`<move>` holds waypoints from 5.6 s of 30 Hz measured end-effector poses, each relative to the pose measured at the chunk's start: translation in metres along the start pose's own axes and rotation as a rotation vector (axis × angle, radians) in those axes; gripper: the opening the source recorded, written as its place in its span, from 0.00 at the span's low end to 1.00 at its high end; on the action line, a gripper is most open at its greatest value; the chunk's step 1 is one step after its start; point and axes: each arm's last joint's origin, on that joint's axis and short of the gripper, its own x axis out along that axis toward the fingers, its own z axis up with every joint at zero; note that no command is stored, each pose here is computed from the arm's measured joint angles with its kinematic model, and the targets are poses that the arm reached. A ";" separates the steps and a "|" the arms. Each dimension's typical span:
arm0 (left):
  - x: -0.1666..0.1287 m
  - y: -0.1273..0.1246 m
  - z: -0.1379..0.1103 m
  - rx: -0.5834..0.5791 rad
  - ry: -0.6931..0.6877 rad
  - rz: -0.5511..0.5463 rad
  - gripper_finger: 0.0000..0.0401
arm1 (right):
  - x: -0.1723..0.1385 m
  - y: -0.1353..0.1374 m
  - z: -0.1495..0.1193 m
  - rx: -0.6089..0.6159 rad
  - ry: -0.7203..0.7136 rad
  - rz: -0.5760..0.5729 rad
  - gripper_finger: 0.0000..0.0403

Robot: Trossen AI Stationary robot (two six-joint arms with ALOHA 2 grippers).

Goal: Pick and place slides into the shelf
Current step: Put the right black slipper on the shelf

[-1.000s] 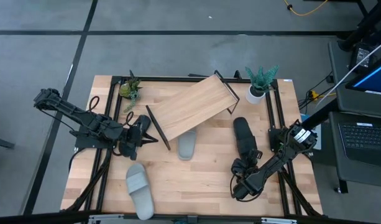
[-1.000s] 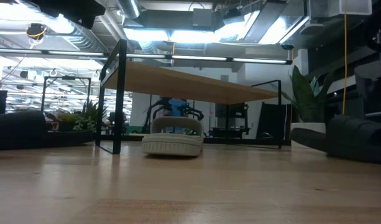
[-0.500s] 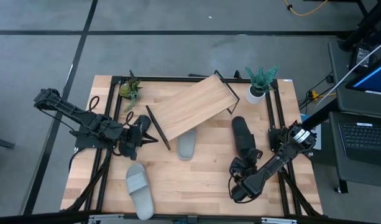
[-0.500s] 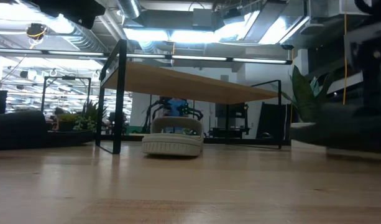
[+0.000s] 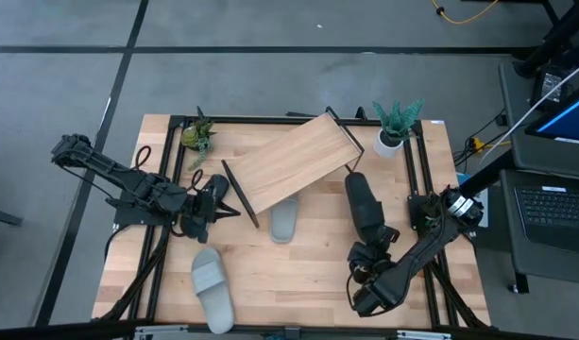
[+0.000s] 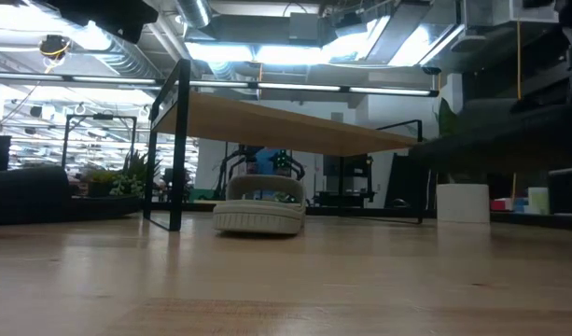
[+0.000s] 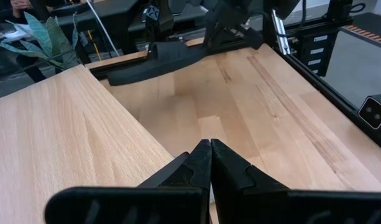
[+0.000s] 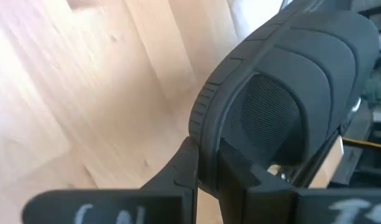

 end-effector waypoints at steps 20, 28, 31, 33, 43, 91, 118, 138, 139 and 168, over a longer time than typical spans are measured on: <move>0.000 0.000 0.000 -0.002 0.000 0.000 0.00 | -0.028 0.001 0.003 -0.018 -0.115 0.073 0.08; 0.000 0.000 0.000 -0.003 0.000 0.000 0.00 | -0.037 0.000 0.008 -0.069 -0.187 0.080 0.08; 0.000 0.000 0.000 -0.003 0.000 0.000 0.00 | -0.041 0.000 0.009 -0.085 -0.219 0.083 0.08; 0.000 0.000 0.000 -0.004 0.000 0.000 0.00 | -0.043 -0.001 0.011 -0.089 -0.234 0.086 0.08; 0.000 0.000 0.000 -0.004 0.000 0.000 0.00 | -0.059 -0.006 0.021 -0.156 -0.445 0.032 0.08; 0.000 0.000 0.003 -0.006 -0.033 0.002 0.00 | -0.002 -0.136 0.026 -0.084 -0.770 -0.020 0.08; 0.000 0.000 0.004 -0.015 -0.043 0.004 0.00 | 0.079 -0.212 0.082 -0.365 -0.489 -0.064 0.08; 0.000 0.001 0.004 -0.009 -0.042 0.012 0.00 | 0.060 -0.202 0.117 -0.425 -0.223 -0.032 0.08; 0.000 0.001 0.004 -0.009 -0.042 0.012 0.00 | 0.060 -0.201 0.117 -0.427 -0.218 -0.031 0.08; 0.000 0.001 0.003 -0.005 -0.034 0.012 0.00 | 0.071 -0.174 0.122 -0.408 -0.191 0.001 0.08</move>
